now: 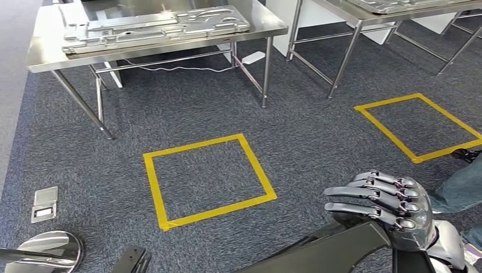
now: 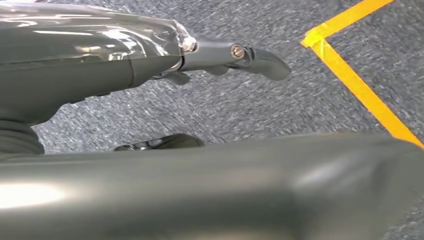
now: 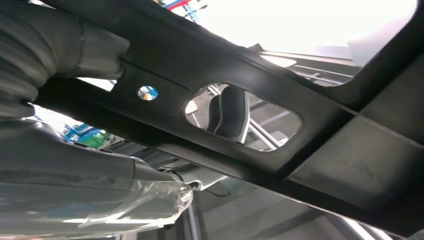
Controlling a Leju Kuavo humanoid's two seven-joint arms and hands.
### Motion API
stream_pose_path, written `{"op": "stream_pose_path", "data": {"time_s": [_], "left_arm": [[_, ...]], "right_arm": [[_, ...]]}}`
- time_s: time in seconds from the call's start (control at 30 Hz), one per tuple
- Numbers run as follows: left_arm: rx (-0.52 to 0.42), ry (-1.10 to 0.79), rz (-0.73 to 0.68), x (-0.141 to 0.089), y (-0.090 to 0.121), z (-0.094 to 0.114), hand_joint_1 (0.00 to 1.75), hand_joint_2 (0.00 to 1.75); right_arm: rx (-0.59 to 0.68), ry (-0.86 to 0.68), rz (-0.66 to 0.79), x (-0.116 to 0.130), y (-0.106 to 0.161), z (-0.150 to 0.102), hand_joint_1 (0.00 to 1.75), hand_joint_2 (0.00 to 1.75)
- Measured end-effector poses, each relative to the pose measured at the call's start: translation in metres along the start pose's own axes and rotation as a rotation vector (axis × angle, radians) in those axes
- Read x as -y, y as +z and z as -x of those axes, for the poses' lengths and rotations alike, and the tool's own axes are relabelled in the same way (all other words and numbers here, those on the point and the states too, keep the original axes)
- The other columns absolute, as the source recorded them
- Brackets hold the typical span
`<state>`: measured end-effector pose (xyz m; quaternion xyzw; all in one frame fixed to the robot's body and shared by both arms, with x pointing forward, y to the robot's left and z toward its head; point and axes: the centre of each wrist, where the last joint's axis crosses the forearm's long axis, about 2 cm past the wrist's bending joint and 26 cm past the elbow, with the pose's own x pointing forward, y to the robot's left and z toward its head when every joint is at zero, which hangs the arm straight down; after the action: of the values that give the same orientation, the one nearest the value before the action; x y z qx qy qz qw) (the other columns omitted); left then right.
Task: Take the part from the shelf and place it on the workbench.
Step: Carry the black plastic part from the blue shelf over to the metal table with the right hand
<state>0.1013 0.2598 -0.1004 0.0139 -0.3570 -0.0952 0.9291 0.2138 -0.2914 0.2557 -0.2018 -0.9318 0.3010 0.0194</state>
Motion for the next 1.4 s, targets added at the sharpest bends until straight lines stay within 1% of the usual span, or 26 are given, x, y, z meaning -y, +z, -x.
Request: {"op": "stream_pose_path", "data": {"time_s": [0.13, 0.4, 0.7, 0.73, 0.9, 1.23, 1.4], "left_arm": [[0.002, -0.005, 0.000, -0.001, 0.000, 0.001, 0.00, 0.00], [0.018, -0.012, -0.001, -0.002, -0.003, -0.005, 0.00, 0.00], [-0.007, -0.015, 0.000, -0.002, 0.003, 0.007, 0.00, 0.00], [-0.007, -0.016, -0.002, -0.003, 0.003, 0.006, 0.00, 0.00], [0.034, -0.018, -0.012, -0.007, -0.006, -0.010, 0.00, 0.00], [0.015, -0.008, 0.008, 0.002, 0.000, -0.002, 0.00, 0.00], [0.020, -0.009, 0.006, 0.001, -0.001, -0.003, 0.00, 0.00]], "right_arm": [[-0.003, -0.002, -0.002, -0.001, 0.000, 0.000, 1.75, 1.75], [-0.005, -0.007, -0.001, 0.000, 0.001, -0.002, 1.75, 1.75], [-0.007, -0.008, -0.002, -0.001, 0.002, -0.002, 1.75, 1.75], [-0.007, -0.007, -0.001, -0.001, 0.001, -0.002, 1.75, 1.75], [0.007, 0.003, 0.011, 0.002, -0.003, -0.001, 1.75, 1.75], [0.008, 0.005, 0.007, 0.001, -0.002, 0.000, 1.75, 1.75], [0.009, 0.008, 0.009, 0.001, -0.003, 0.000, 1.75, 1.75]]}}
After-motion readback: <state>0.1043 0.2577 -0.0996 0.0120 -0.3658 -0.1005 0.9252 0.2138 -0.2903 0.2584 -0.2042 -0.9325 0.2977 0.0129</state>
